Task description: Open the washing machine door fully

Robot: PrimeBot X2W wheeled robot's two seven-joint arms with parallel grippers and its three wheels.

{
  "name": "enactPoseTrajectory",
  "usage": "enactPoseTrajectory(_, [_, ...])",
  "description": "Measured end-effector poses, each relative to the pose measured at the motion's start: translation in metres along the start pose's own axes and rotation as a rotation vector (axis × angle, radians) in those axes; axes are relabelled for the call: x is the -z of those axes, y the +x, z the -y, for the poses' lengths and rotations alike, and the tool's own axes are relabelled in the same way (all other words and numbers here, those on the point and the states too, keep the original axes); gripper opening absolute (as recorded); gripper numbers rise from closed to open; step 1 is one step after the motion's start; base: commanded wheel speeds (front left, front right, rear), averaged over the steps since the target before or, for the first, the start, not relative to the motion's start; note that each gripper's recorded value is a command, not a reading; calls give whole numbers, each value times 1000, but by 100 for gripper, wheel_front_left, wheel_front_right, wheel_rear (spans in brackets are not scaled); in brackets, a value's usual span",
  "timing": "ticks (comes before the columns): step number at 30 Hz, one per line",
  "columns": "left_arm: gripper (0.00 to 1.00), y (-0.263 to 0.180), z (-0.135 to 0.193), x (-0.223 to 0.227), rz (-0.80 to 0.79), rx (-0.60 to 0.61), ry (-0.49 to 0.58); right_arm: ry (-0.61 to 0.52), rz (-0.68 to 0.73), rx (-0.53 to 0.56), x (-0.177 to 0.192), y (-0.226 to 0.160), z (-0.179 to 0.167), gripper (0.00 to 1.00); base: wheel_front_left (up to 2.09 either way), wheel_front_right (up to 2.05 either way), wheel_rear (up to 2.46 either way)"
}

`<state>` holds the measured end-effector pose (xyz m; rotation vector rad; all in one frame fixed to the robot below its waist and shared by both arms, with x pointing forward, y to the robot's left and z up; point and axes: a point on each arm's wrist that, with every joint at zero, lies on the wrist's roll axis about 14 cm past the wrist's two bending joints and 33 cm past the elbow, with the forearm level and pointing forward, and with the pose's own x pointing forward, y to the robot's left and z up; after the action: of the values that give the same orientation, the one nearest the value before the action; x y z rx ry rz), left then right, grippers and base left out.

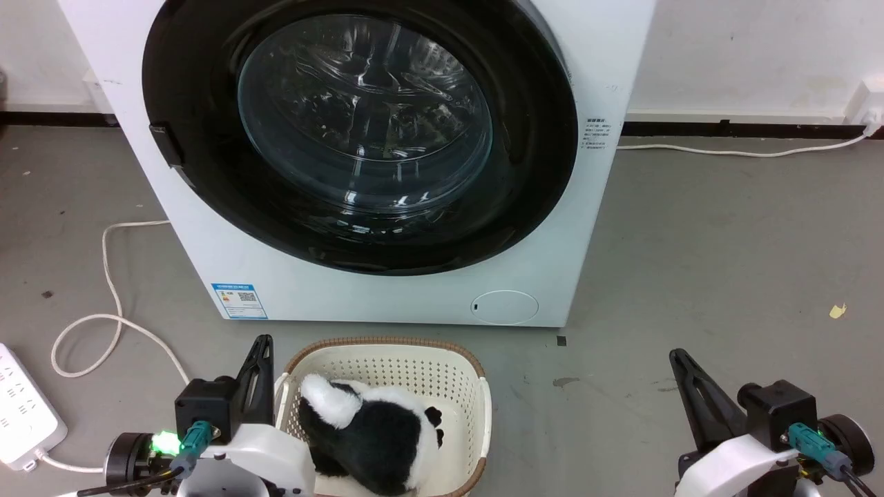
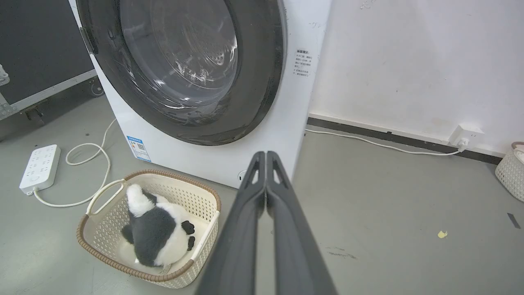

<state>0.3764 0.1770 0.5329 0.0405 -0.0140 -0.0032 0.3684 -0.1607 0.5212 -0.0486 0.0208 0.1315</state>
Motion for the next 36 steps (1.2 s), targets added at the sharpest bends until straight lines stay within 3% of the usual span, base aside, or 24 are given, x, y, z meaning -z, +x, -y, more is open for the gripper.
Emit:
enactPoseTrajectory(11, [0, 0, 0, 0, 0, 1, 0, 0, 0, 0, 0, 0, 0, 0, 0, 0, 0])
enactPoseTrajectory(12, [100, 0, 0, 0, 0, 0, 0, 0, 0, 0, 0, 0, 0, 100, 0, 0, 0])
enactPoseTrajectory(36, [100, 1, 4, 3, 10, 9, -40, 4, 23, 0, -1, 2, 1, 100, 0, 0, 0])
